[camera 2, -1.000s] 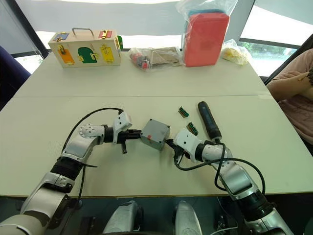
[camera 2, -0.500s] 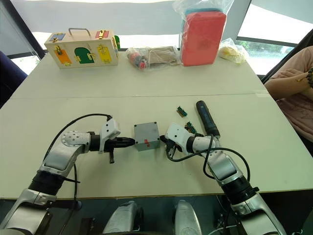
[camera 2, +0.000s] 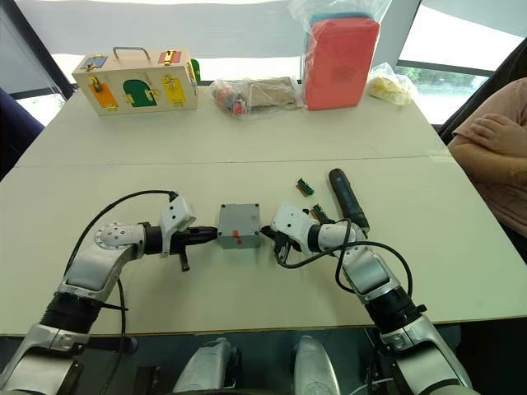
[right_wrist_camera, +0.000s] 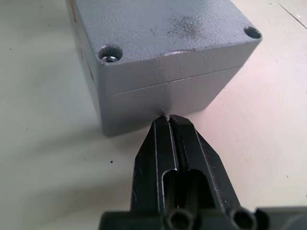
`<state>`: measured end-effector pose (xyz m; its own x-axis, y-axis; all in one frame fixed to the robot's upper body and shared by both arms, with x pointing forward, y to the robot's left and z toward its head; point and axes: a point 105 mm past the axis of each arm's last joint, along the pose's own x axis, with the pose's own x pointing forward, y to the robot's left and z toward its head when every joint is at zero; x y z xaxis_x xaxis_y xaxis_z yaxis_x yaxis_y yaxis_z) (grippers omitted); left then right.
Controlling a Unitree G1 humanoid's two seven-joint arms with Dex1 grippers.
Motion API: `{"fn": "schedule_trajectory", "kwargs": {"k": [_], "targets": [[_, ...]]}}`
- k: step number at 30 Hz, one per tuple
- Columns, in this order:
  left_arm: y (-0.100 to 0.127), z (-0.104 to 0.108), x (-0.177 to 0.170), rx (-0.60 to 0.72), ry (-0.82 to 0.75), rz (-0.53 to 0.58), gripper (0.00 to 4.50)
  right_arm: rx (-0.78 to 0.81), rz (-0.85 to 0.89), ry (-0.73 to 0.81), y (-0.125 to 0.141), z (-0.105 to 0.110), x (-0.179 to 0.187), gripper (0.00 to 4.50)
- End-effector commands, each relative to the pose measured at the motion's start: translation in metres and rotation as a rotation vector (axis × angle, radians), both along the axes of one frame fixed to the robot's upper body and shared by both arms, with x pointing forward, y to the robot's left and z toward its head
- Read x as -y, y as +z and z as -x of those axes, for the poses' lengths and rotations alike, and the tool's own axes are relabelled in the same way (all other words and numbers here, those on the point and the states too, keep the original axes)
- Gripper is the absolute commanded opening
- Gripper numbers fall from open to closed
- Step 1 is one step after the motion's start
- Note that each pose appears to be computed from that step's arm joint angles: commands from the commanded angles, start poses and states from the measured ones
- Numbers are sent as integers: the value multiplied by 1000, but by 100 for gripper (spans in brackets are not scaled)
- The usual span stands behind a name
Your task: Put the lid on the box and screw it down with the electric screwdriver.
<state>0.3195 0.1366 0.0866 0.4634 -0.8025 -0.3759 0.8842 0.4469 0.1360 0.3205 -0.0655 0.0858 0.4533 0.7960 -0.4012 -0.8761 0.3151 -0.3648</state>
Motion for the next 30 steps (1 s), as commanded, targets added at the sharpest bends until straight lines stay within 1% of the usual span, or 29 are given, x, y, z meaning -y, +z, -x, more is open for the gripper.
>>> {"fn": "schedule_trajectory", "kwargs": {"k": [1, 4, 7, 11, 13, 16, 18, 21, 22, 23, 26, 27, 28, 30], "targets": [[16, 4, 13, 54, -68, 34, 0, 51, -33, 76, 14, 6, -17, 3], [13, 13, 11, 23, -105, 15, 0, 81, -17, 23, 16, 0, -8, 3], [13, 19, 8, 2, -129, 3, 0, 83, -7, -8, 15, -1, 0, 3], [11, 29, 4, -26, -155, -15, 0, 69, -30, -43, 16, 4, 9, 3], [12, 29, -4, -22, -143, -35, 0, 50, -30, -90, 17, 10, 23, 3], [20, 30, -20, -7, -123, -62, 0, 8, -91, -170, 31, 21, 42, 3], [32, 33, -27, 8, -124, -68, 0, 26, -157, -232, 46, 26, 55, 3], [54, 35, -29, 34, -128, -27, 0, 30, -214, -320, 61, 31, 73, 3], [58, 35, -29, 37, -129, -17, 0, 26, -224, -335, 63, 32, 76, 51], [62, 36, -29, 30, -127, -1, 0, 29, -232, -368, 66, 32, 81, 69], [84, 39, -26, 61, -161, 25, 0, -3, -290, -552, 67, 25, 107, 189], [90, 38, -24, 79, -174, 26, 0, -27, -293, -594, 63, 23, 112, 218], [95, 36, -21, 93, -183, 34, 0, -52, -284, -612, 59, 22, 113, 262], [106, 32, -12, 121, -203, 56, 0, -82, -298, -654, 54, 17, 113, 262]]}}
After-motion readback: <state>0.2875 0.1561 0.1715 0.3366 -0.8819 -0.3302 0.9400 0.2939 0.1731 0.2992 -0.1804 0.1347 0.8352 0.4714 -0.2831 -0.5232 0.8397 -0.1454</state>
